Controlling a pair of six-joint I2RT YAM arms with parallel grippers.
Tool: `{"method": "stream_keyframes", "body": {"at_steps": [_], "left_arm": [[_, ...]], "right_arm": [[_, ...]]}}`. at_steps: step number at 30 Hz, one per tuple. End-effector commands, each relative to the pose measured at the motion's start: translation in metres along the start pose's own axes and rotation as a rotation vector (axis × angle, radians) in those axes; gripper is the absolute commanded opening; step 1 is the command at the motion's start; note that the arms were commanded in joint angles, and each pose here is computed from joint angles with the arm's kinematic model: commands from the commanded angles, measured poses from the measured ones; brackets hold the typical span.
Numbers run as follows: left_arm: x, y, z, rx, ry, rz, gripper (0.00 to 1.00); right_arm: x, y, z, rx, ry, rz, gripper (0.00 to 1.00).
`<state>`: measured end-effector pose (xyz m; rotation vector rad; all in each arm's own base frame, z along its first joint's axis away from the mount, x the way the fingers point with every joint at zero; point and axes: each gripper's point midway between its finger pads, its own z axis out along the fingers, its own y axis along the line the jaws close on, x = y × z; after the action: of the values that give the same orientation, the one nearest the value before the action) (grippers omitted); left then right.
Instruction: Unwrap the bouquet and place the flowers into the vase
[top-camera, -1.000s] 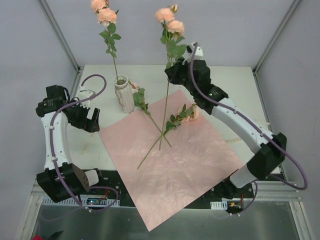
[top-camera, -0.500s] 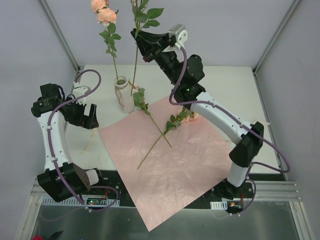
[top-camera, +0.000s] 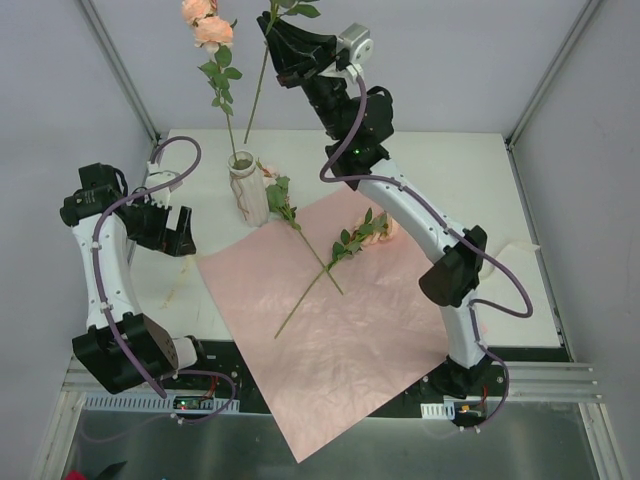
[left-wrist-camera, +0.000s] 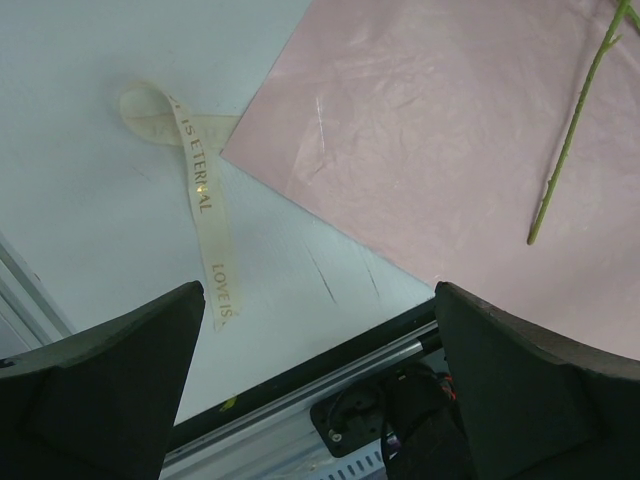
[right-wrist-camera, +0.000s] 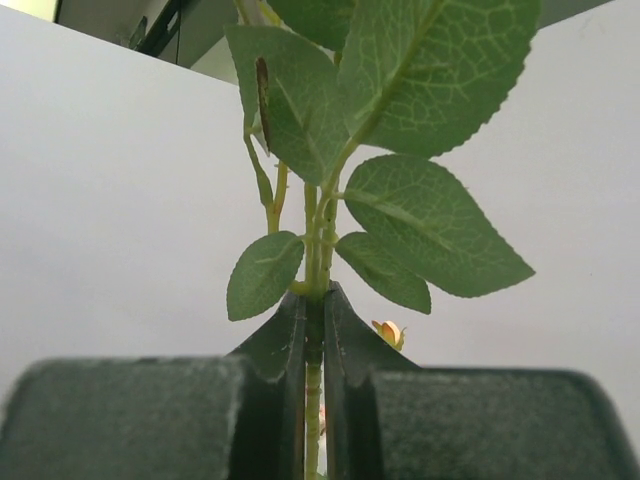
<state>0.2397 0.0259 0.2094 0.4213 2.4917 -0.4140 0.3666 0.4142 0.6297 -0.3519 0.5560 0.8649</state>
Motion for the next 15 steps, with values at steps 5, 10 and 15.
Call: {"method": "stream_keyframes", "body": {"at_steps": [5, 10, 15], "left_arm": [[-0.012, -0.001, -0.008, 0.024, -0.021, 0.03, 0.99], [-0.013, -0.001, -0.009, 0.029, -0.017, 0.033, 0.99], [-0.012, -0.002, -0.007, 0.038, -0.018, 0.03, 0.99]], "right_arm": [[0.017, -0.011, 0.0, 0.028, -0.055, 0.046, 0.01], [0.049, -0.01, -0.013, 0.04, -0.005, 0.082, 0.01], [0.079, -0.001, -0.028, 0.031, 0.06, 0.103, 0.01]]}}
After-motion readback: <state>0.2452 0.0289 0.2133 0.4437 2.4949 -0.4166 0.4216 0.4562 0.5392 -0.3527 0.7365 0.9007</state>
